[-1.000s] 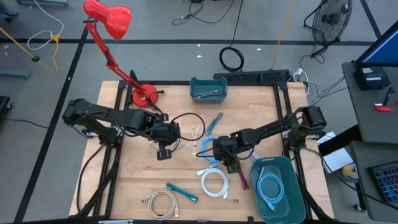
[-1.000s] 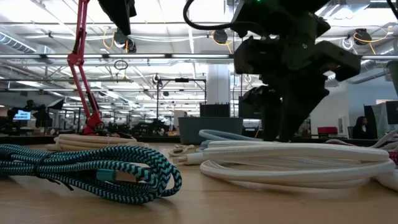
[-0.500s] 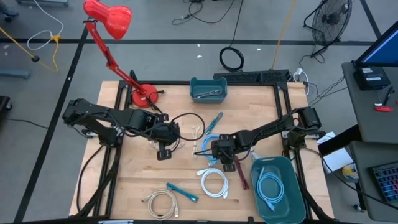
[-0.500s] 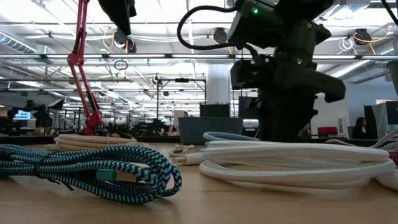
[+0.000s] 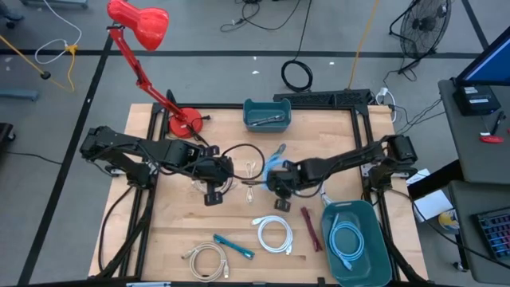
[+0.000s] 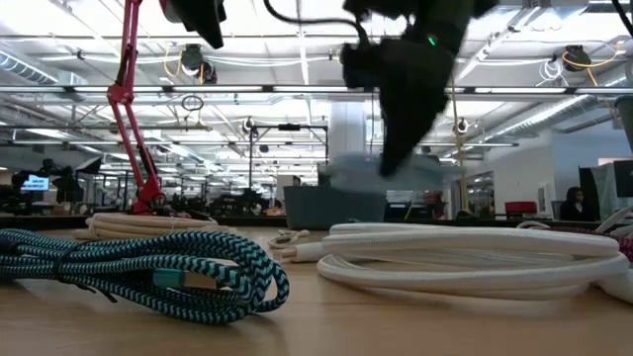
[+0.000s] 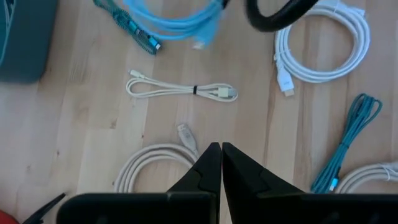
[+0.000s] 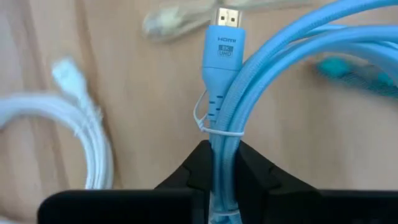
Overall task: Pick & Place USB Port
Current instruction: Put the blue HDMI cable into the bottom blue bin
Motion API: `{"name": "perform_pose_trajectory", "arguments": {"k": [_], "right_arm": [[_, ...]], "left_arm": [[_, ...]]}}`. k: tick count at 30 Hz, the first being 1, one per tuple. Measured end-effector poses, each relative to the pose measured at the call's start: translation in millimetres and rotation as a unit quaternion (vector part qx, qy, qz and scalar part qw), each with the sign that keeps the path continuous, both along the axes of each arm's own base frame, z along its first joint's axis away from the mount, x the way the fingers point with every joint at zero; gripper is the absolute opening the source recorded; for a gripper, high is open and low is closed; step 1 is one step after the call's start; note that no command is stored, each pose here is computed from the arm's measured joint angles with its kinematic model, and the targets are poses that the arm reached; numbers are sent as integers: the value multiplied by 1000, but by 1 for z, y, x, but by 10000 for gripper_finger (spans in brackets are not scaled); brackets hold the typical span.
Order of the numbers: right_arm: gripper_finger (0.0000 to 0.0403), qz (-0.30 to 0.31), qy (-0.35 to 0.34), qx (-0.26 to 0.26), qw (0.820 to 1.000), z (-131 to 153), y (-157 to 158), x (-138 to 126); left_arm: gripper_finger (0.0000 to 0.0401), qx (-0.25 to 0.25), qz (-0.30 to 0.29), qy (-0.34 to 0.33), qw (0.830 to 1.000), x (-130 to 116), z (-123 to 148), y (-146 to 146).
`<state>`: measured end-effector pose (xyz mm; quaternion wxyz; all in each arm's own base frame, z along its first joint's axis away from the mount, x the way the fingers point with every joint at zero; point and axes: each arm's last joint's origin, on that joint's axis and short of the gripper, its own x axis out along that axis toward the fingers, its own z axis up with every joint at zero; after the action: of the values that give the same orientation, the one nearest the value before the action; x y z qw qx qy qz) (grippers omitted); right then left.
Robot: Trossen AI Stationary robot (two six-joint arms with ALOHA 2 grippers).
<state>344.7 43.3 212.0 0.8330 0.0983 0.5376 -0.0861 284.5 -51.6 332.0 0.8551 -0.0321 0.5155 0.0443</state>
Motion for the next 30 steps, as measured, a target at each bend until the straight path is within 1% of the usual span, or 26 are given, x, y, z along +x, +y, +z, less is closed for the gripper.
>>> {"name": "perform_pose_trajectory", "arguments": {"k": [4,6,8,10,12,15,17,20,23,26,28,30], "right_arm": [[30,-50,-60,-4,997,51,-9,17],[30,-78,-68,3,995,75,-12,19],[30,-97,-91,27,991,101,-12,21],[30,-110,-98,67,987,121,-8,19],[30,-117,-91,102,984,137,0,8],[30,-142,-88,131,977,156,17,-10],[30,-166,-80,142,973,167,28,-31],[30,-210,-68,143,965,179,43,-62],[30,-265,-41,146,952,185,58,-91],[30,-306,-39,146,940,189,77,-116],[30,-334,-22,138,932,184,90,-127],[30,-364,-9,145,920,176,104,-134]], "left_arm": [[19,-2,-1,-13,1000,2,1,0],[19,-3,-1,-13,1000,2,2,0],[19,-2,-3,-12,1000,1,1,-2],[19,-2,-7,-12,1000,1,1,-3],[19,-1,-11,-12,1000,1,1,-5],[19,0,-15,-9,1000,0,1,-6],[19,0,-16,-4,1000,-1,1,-7],[19,-4,-6,1,1000,-2,0,-7],[19,-12,8,0,1000,-2,0,-7],[19,-12,8,0,1000,-2,0,-9],[19,-7,-1,0,1000,-2,0,-11],[19,-5,-12,0,1000,-3,0,-12]]}}
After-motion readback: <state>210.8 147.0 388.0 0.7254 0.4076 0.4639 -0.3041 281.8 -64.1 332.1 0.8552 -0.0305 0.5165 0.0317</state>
